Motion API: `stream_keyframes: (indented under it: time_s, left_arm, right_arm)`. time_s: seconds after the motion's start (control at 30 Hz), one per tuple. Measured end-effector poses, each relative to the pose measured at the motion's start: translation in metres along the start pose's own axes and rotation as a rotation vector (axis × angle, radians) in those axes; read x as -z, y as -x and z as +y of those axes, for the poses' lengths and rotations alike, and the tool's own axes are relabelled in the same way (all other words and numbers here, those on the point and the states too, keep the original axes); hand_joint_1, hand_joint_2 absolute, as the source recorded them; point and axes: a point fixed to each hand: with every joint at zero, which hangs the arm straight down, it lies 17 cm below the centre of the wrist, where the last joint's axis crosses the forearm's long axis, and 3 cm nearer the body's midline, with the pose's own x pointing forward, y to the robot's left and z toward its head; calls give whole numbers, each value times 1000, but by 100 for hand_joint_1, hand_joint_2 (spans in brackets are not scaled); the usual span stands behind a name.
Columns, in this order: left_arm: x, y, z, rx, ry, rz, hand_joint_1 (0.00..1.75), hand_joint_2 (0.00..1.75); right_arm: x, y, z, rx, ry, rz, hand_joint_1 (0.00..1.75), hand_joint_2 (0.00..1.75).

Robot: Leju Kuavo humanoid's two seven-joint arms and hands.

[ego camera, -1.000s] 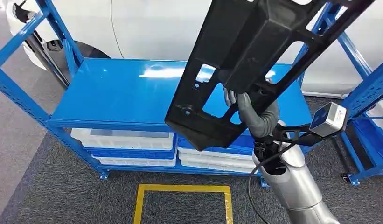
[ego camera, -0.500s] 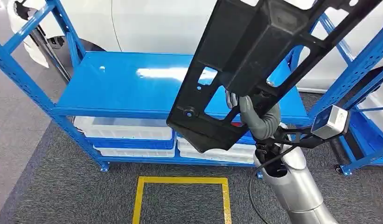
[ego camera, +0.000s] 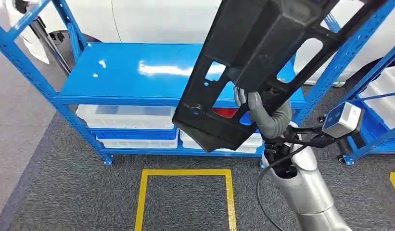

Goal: Take the parts from the cabinet and place them on the table.

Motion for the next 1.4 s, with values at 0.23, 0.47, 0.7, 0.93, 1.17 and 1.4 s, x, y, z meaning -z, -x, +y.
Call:
stream_keyframes:
  time_s: [0.23, 0.47, 0.7, 0.93, 1.17, 1.4]
  left_arm:
    - [0, 0, -1, -8, 3, 7, 0, 175]
    - [0, 1, -1, -13, 4, 15, 0, 175]
    - [-1, 5, -4, -16, 18, 23, 0, 175]
    - [-1, 4, -4, -10, 14, 8, 0, 175]
    - [0, 4, 0, -8, -9, 9, 0, 175]
    - [-1, 6, 1, 4, -14, 12, 0, 175]
  right_arm:
    - [-2, 2, 0, 4, -3, 4, 175, 175]
    - [-2, -1, -5, -2, 7, -5, 175, 175]
    - [-11, 1, -10, 1, 33, 2, 175, 175]
    - [-14, 2, -12, -8, 42, 8, 175, 175]
    - [-14, 0, -12, -13, 43, 3, 175, 175]
    - [-16, 2, -13, 5, 50, 18, 175, 175]
